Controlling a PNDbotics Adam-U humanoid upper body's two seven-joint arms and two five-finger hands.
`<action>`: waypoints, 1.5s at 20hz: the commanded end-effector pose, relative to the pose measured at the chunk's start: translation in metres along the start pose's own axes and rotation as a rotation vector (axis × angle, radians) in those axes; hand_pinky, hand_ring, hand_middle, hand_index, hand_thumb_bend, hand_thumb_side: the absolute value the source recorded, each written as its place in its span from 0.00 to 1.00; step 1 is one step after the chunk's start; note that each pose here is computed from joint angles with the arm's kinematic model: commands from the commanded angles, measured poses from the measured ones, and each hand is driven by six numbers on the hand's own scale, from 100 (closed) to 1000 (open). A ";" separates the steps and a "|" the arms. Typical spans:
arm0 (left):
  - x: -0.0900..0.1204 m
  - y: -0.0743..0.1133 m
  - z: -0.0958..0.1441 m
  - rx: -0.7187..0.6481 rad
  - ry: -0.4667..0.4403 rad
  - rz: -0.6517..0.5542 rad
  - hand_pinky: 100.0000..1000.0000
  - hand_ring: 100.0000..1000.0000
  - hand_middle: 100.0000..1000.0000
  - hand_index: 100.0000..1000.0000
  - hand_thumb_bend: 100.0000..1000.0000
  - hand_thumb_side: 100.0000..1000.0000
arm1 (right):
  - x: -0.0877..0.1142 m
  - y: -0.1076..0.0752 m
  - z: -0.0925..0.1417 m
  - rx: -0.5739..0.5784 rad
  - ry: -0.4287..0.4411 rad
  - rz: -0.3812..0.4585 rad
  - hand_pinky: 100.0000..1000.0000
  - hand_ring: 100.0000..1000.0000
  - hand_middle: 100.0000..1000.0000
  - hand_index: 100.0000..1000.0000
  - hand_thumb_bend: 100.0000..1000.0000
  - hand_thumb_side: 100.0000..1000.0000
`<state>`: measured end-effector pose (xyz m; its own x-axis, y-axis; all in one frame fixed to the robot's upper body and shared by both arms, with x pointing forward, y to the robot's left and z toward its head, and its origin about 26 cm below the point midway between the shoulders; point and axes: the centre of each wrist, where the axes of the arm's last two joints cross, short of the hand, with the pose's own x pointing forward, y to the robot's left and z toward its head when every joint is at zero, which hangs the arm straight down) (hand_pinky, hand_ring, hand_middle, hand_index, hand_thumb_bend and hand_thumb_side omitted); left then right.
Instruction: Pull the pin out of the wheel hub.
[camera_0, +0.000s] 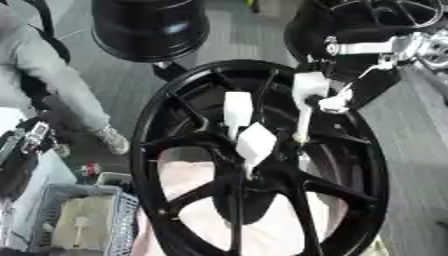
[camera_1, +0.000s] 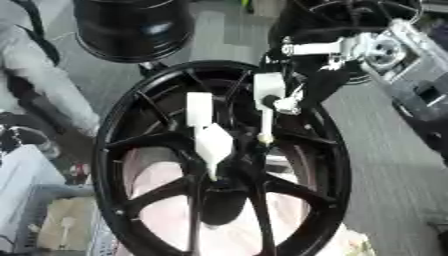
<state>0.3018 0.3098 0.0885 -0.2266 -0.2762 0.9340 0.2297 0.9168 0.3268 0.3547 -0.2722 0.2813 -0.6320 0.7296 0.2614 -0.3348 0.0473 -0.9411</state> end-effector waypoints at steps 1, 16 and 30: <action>0.007 0.009 0.002 0.014 -0.009 -0.034 0.71 0.56 0.58 0.68 0.00 0.81 | 0.007 -0.026 0.037 -0.118 0.025 0.030 0.62 0.62 0.41 0.45 0.00 0.29; 0.003 0.016 0.010 0.083 0.016 -0.028 0.71 0.56 0.58 0.68 0.00 0.82 | -0.090 0.025 0.131 -0.496 0.523 -0.234 0.49 0.57 0.40 0.42 0.00 0.19; 0.003 0.014 0.009 0.081 0.012 -0.023 0.71 0.56 0.58 0.68 0.00 0.82 | -0.146 0.177 0.225 -0.769 1.223 -0.521 0.60 0.81 0.88 0.90 0.22 0.48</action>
<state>0.2949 0.3252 0.0848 -0.1880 -0.2898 0.9384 0.1446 0.9369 0.3183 0.2343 -0.5175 0.1077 0.5109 0.5867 0.6283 0.2829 0.5754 -0.7674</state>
